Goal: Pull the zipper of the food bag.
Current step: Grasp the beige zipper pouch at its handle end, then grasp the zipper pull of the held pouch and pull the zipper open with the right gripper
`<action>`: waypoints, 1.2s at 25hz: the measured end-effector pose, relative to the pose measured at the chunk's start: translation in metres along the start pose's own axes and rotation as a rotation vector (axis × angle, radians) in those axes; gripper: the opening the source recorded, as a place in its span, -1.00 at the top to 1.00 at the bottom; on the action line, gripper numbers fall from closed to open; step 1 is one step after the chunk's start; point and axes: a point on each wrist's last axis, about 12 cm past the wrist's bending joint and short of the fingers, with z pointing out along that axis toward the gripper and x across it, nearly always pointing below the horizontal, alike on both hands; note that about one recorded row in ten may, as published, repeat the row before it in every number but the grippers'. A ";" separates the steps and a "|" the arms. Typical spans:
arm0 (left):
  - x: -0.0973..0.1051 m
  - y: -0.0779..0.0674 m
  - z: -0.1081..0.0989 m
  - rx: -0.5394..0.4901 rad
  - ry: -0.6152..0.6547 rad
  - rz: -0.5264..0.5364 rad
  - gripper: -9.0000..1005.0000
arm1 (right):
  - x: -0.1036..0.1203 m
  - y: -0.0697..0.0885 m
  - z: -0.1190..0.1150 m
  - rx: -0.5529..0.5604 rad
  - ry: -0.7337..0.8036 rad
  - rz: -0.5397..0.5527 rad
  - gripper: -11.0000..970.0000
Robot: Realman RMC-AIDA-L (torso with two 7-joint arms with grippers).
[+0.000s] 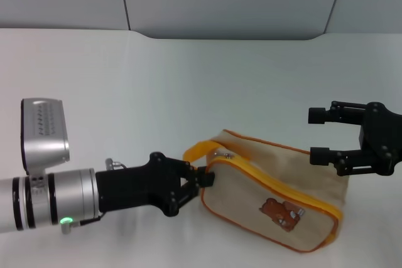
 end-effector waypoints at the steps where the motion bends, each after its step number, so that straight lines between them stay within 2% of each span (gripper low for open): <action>1: -0.002 0.002 -0.001 -0.002 -0.002 0.012 0.87 | 0.000 0.000 0.000 0.002 0.001 -0.006 -0.71; 6: -0.015 0.010 -0.008 -0.018 -0.024 0.077 0.87 | 0.002 0.001 0.002 0.029 -0.024 -0.084 -0.72; 10: -0.025 0.016 -0.011 -0.023 -0.025 0.130 0.87 | 0.003 -0.003 0.009 0.103 -0.082 -0.191 -0.72; 13: -0.034 0.020 -0.012 -0.022 -0.018 0.167 0.87 | 0.005 -0.003 0.021 0.150 -0.113 -0.313 -0.72; 15: -0.039 0.023 -0.011 -0.019 -0.017 0.189 0.87 | 0.008 -0.002 0.035 0.187 -0.136 -0.454 -0.72; 16: -0.039 0.023 -0.011 -0.019 -0.017 0.189 0.87 | 0.008 -0.002 0.035 0.187 -0.136 -0.454 -0.71; 20: -0.047 0.025 -0.009 -0.002 -0.021 0.210 0.87 | 0.010 -0.004 0.047 0.233 -0.159 -0.614 -0.71; 23: -0.050 0.025 -0.007 0.006 -0.022 0.222 0.87 | 0.010 -0.007 0.051 0.247 -0.150 -0.663 -0.70; 30: -0.053 0.026 -0.005 0.012 -0.023 0.228 0.87 | 0.017 -0.011 0.070 0.274 -0.117 -0.877 -0.68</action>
